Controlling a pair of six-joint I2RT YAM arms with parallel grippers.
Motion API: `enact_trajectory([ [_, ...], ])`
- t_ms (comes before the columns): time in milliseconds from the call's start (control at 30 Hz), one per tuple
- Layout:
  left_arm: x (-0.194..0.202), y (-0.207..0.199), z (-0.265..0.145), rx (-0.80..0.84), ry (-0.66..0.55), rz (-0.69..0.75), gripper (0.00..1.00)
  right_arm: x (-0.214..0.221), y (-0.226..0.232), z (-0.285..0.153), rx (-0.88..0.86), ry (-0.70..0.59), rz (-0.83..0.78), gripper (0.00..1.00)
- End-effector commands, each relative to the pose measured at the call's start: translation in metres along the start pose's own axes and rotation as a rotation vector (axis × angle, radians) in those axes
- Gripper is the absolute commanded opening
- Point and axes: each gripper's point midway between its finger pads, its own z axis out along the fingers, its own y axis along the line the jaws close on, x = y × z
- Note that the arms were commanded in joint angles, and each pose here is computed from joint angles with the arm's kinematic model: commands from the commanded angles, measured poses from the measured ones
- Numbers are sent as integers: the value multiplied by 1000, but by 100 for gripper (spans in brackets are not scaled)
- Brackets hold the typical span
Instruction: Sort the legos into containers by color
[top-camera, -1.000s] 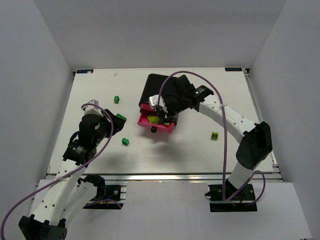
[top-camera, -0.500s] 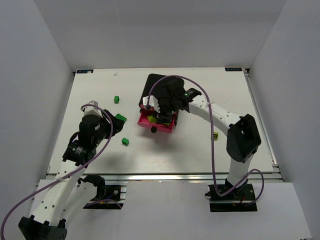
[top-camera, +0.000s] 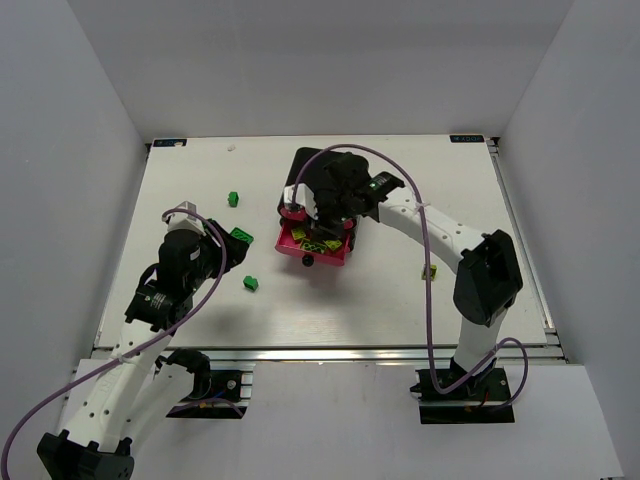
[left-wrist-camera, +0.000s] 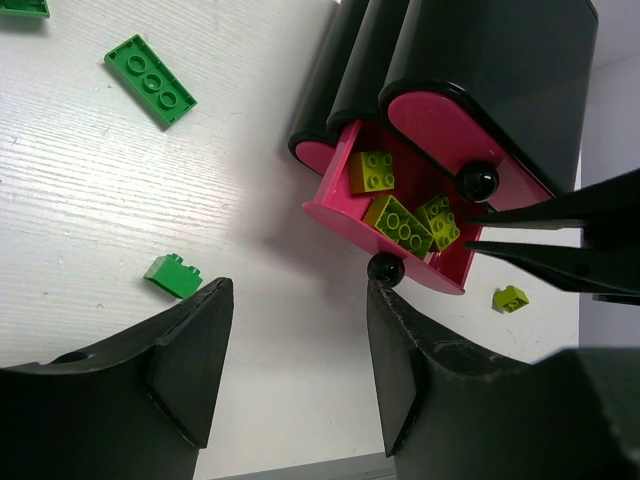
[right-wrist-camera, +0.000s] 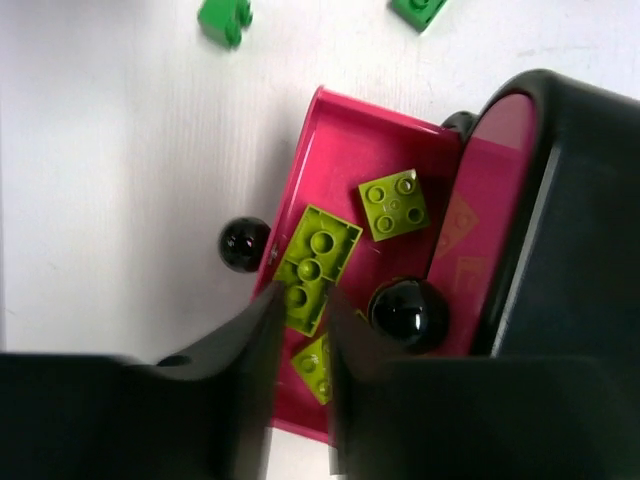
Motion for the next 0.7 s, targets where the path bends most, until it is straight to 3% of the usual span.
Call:
enact_trajectory([
  [0, -8, -4, -3, 9, -24, 5, 66, -42, -3, -41, 47, -95, 3, 23],
  [67, -8, -4, -2, 10, -26, 4, 65, -43, 8, -57, 42, -114, 49, 0],
  [167, -5, -3, -1, 13, -25, -1, 63, -28, 18, -84, 65, -128, 139, 0],
  [200, -5, -3, -1, 18, -26, -3, 62, -2, 26, -85, 67, -91, 239, 0],
  [367, -1, -3, 4, 24, -13, -4, 61, 89, 25, -124, 373, 101, 496, 0],
  [400, 0, -3, 5, 25, -10, -1, 61, 112, 23, -133, 436, 157, 555, 10],
  [467, 1, -4, 8, 27, -1, 4, 61, 149, 37, -139, 475, 269, 630, 47],
  [567, 2, -5, 12, 30, 10, 12, 61, 185, 55, -148, 488, 340, 761, 74],
  [667, 2, -8, 14, 41, 16, 17, 62, 212, 63, -150, 537, 389, 841, 76],
])
